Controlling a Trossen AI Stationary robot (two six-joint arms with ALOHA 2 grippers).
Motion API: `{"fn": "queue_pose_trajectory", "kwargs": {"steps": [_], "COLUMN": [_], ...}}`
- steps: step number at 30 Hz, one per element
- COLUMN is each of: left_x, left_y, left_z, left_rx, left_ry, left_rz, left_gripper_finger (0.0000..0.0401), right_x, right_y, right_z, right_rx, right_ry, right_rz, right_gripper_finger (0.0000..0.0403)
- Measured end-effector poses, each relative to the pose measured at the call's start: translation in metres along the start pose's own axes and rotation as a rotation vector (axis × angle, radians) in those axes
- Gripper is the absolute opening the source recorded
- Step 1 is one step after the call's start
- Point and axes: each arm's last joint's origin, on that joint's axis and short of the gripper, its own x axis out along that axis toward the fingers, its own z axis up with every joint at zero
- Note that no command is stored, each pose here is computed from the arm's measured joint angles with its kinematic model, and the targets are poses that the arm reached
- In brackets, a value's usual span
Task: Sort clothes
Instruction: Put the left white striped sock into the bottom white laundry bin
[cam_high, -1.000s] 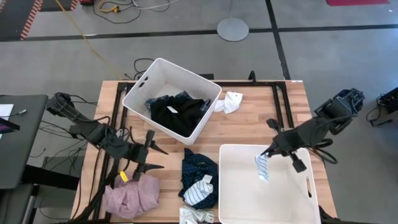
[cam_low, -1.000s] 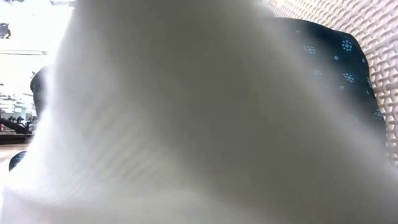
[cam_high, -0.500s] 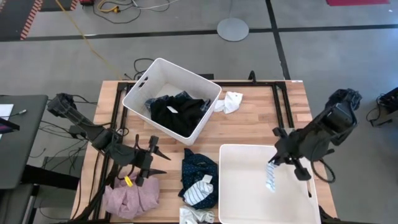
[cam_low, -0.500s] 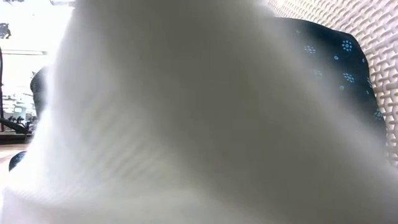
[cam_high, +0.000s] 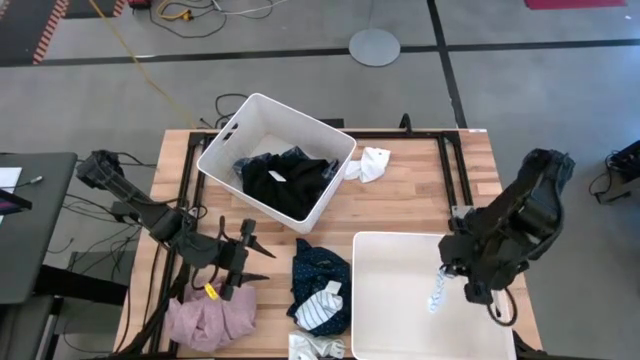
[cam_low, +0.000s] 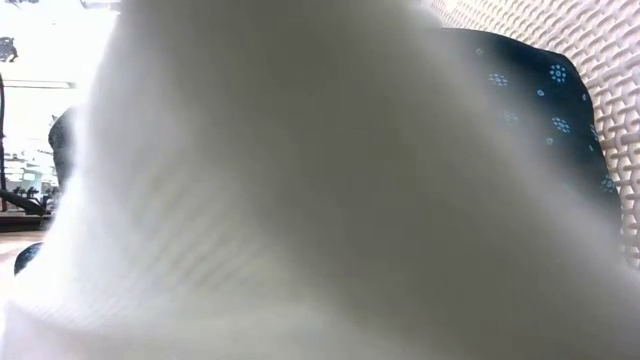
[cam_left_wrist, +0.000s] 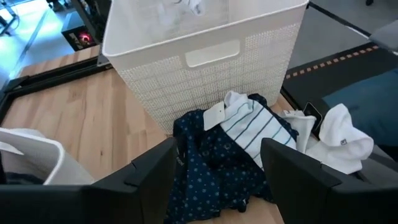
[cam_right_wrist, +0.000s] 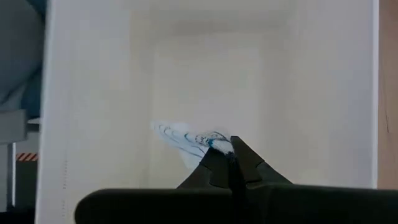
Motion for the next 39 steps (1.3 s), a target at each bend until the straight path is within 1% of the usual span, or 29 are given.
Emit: {"fn": "queue_pose_trajectory", "kwargs": {"steps": [3,8,13,19,24,27,35,39], "left_x": [0.006,0.02,0.031,0.044,0.054,0.063,0.097,0.111], "left_y": [-0.003,-0.01,-0.014,-0.02,-0.025,-0.029,-0.045,-0.053], "left_z": [-0.001,-0.004,-0.004,-0.005,-0.006,-0.007,-0.024,-0.033], "left_rx": [0.007,0.033,0.049,0.065,0.063,0.041,-0.005,-0.041], "left_ry": [0.011,0.026,0.02,0.007,-0.006,-0.016,0.029,0.047], "left_rz": [-0.004,-0.007,-0.008,-0.009,-0.018,-0.046,-0.054,-0.091], "left_gripper_finger": [0.0227,0.0227,0.0227,0.0227,0.0227,0.0227,0.0227,0.0227], "right_x": [0.006,0.018,0.041,0.075,0.103,0.12,0.149,0.157], "right_y": [0.004,0.016,0.034,0.057,0.069,0.074,0.084,0.088], "right_z": [-0.003,-0.007,-0.008,-0.005,-0.004,-0.005,-0.006,-0.007], "right_rx": [0.037,0.063,0.028,0.011,-0.025,-0.04,-0.037,-0.011], "right_ry": [0.041,0.08,0.132,0.182,0.221,0.249,0.273,0.27], "right_rz": [-0.039,-0.069,-0.12,-0.139,-0.186,-0.224,-0.261,-0.267], "right_gripper_finger": [0.0001,0.0003,0.0003,0.0004,0.0004,0.0005,0.0036,0.0059]}}
